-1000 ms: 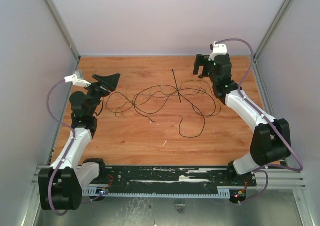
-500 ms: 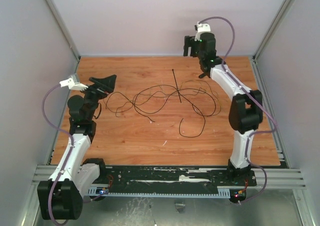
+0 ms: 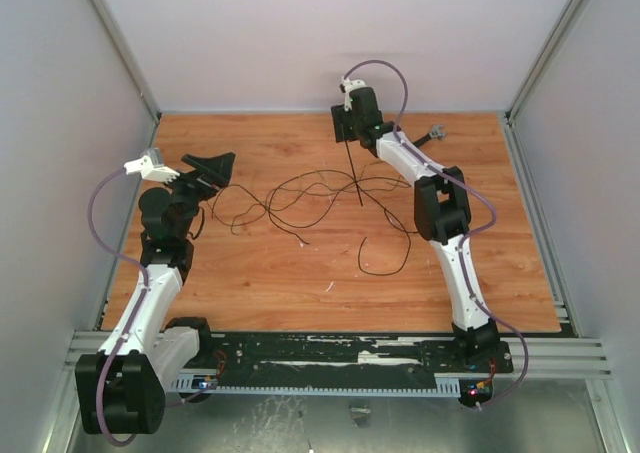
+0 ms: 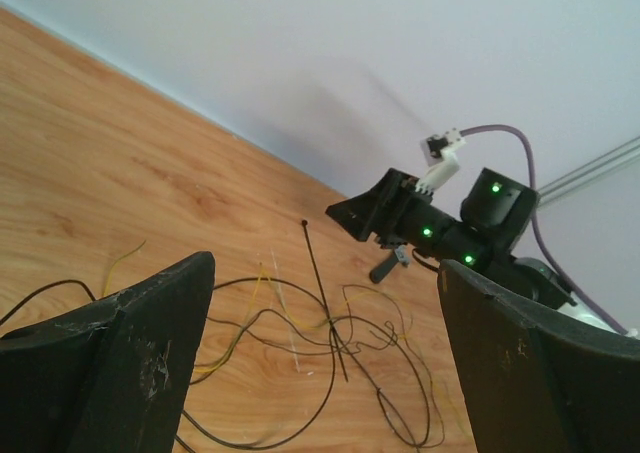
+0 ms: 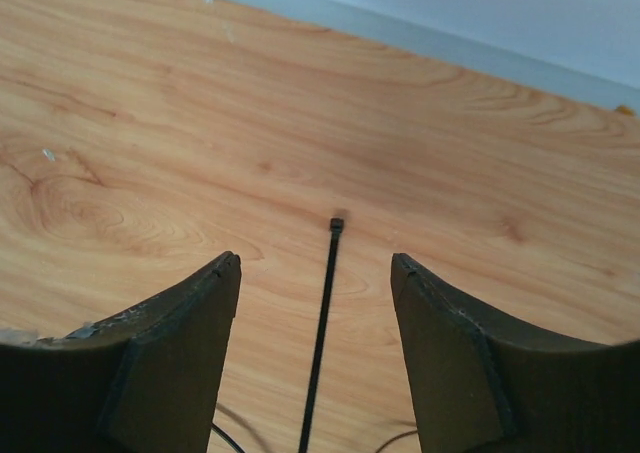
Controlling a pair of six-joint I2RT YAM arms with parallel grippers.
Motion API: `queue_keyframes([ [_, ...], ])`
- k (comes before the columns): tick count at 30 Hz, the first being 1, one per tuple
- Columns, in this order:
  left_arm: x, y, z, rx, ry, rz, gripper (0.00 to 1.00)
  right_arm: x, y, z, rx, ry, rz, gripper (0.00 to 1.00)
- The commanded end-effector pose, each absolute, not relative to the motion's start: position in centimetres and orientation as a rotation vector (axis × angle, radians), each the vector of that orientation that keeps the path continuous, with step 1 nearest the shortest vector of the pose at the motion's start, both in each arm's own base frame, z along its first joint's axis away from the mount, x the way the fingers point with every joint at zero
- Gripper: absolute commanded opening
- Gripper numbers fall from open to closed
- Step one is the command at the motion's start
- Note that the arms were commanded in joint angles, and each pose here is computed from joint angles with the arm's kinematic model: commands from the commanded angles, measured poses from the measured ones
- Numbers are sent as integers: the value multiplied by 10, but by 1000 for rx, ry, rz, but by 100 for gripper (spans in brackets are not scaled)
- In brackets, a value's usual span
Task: Zip-tie the wires
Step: Pick up the ribbon at the center of the board.
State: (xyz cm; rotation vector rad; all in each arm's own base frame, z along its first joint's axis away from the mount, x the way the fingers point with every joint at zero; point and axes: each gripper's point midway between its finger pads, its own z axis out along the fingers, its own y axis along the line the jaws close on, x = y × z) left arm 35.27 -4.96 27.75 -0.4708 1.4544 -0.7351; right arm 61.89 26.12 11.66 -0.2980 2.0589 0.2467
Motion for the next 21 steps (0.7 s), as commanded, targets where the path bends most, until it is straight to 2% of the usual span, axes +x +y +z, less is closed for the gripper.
queue_keyframes([
  [1, 354, -47, 279, -453, 1445, -713, 98, 619, 271, 104, -304, 2082, 241, 62],
  [7, 357, -50, 276, -444, 1451, -728, 98, 619, 270, 73, -309, 2127, 220, 56],
  [21, 362, -50, 267, -448, 1471, -724, 98, 624, 270, 41, -300, 2156, 198, 53],
])
